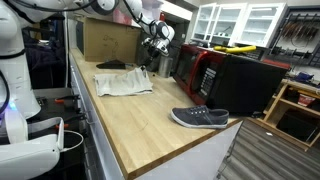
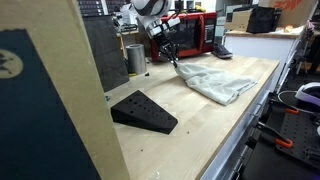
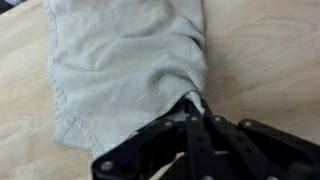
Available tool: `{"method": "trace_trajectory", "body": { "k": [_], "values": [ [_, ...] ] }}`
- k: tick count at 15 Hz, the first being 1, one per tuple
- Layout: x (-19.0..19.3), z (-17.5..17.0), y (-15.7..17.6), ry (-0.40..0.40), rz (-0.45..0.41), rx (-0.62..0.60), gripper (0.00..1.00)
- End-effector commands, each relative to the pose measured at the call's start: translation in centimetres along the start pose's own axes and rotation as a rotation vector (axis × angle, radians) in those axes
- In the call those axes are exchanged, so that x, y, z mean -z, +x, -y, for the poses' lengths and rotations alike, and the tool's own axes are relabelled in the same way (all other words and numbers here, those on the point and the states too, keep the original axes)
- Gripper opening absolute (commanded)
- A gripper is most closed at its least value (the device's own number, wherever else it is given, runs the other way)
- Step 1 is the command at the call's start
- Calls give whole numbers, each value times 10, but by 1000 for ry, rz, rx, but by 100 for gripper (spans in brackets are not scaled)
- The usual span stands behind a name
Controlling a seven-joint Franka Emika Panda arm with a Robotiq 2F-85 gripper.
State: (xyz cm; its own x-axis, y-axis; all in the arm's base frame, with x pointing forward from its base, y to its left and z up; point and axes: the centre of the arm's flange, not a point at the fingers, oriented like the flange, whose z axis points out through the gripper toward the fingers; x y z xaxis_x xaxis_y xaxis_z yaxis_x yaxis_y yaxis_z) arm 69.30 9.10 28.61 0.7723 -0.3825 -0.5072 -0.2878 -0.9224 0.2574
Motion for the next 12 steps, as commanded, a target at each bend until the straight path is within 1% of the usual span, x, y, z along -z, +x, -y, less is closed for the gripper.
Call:
{"method": "trace_trajectory", "body": {
  "k": [1, 5, 7, 9, 12],
  "values": [
    [26, -11, -10, 52, -128, 34, 1],
    [40, -25, -29, 64, -320, 131, 1],
    [46, -37, -41, 52, -395, 189, 1],
    [48, -50, -55, 30, -437, 251, 1],
    [46, -67, -78, -15, -476, 320, 1]
  ]
}}
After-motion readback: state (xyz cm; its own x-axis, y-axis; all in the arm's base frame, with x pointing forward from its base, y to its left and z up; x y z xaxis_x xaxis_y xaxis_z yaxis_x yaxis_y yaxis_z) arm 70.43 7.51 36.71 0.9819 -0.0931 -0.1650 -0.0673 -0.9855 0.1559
